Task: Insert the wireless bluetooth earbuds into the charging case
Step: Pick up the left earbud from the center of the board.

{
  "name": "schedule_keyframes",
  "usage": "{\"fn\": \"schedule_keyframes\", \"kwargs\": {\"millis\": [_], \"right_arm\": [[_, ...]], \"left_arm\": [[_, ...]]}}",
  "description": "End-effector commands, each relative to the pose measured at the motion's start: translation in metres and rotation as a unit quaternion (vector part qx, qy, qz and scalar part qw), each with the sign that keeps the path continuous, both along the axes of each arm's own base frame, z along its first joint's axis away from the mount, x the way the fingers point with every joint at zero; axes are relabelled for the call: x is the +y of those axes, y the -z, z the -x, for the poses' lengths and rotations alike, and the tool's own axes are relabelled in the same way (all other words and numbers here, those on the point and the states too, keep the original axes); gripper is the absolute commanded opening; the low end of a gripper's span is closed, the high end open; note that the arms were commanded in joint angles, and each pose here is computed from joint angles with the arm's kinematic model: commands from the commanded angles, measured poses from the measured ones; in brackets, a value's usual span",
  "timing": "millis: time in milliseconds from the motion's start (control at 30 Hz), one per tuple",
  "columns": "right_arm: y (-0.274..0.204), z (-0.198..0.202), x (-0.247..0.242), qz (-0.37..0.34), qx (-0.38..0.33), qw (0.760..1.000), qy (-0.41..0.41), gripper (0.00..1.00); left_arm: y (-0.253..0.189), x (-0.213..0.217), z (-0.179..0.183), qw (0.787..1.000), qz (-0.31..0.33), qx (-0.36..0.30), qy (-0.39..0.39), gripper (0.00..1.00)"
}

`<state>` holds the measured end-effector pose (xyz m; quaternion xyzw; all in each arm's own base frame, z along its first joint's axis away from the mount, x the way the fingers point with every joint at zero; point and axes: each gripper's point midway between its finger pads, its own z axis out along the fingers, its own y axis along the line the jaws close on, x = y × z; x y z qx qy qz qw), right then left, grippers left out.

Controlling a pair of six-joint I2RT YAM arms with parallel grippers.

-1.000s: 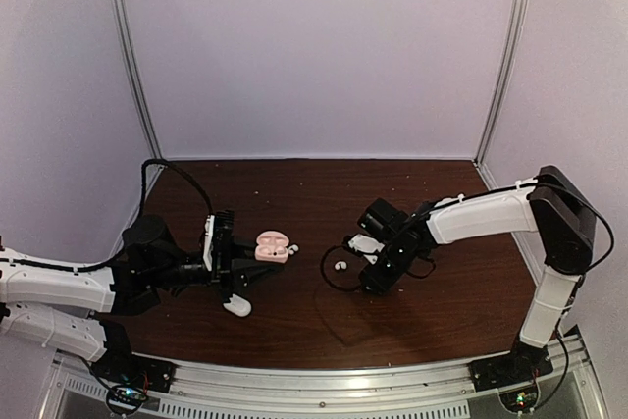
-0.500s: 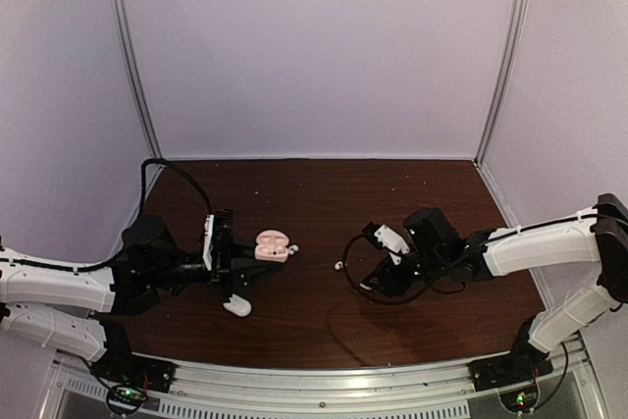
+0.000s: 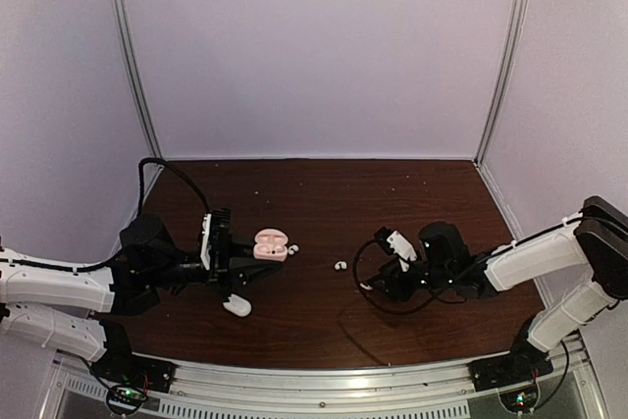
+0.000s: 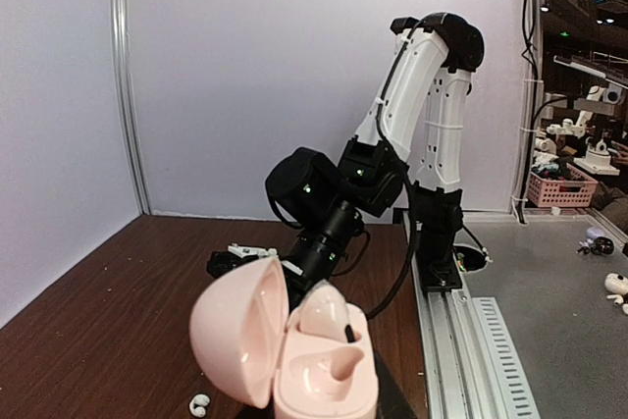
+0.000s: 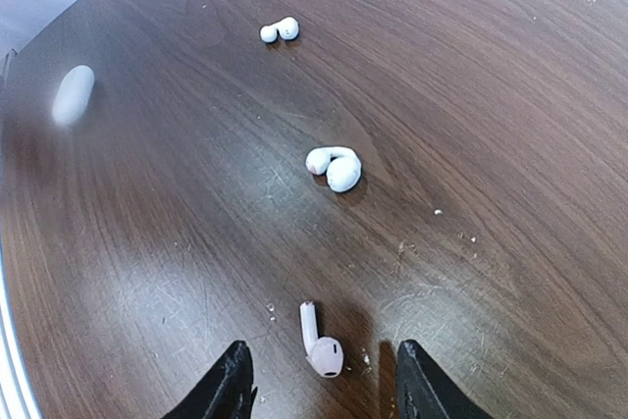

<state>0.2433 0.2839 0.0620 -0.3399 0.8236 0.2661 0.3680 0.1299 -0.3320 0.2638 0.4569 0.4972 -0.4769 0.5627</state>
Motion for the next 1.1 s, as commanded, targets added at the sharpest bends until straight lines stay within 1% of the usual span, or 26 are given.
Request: {"fn": "schedule_keyframes", "kwargs": {"millis": [0, 100, 367, 533, 633, 1000, 1067], "right_arm": [[0.002, 0.005, 0.002, -0.052, -0.011, 0.999, -0.003, 0.51], [-0.004, 0.006, 0.004, -0.069, -0.026, 0.997, -0.009, 0.50], [0.005, -0.003, 0.005, -0.059, -0.049, 0.997, -0.006, 0.48], [0.017, -0.009, 0.001, -0.039, -0.049, 0.998, 0.010, 0.48], [0.023, -0.011, -0.001, -0.033, -0.048, 0.998, 0.017, 0.46], [0.039, -0.007, 0.005, -0.034, -0.043, 0.998, -0.008, 0.42], [0.043, -0.005, 0.006, -0.033, -0.039, 0.999, -0.012, 0.39]], "left_arm": [[-0.021, 0.001, 0.002, 0.999, 0.032, -0.029, 0.005, 0.00], [-0.021, 0.001, 0.002, 0.999, 0.032, -0.030, 0.007, 0.00], [-0.022, 0.003, 0.003, 0.999, 0.035, -0.033, 0.005, 0.00], [-0.023, 0.007, 0.003, 0.999, 0.036, -0.035, -0.001, 0.00], [-0.023, 0.008, 0.004, 0.999, 0.035, -0.036, -0.001, 0.00], [-0.022, 0.008, 0.004, 0.999, 0.031, -0.037, -0.002, 0.00], [-0.022, 0.009, 0.004, 0.999, 0.032, -0.038, -0.003, 0.00]]}}
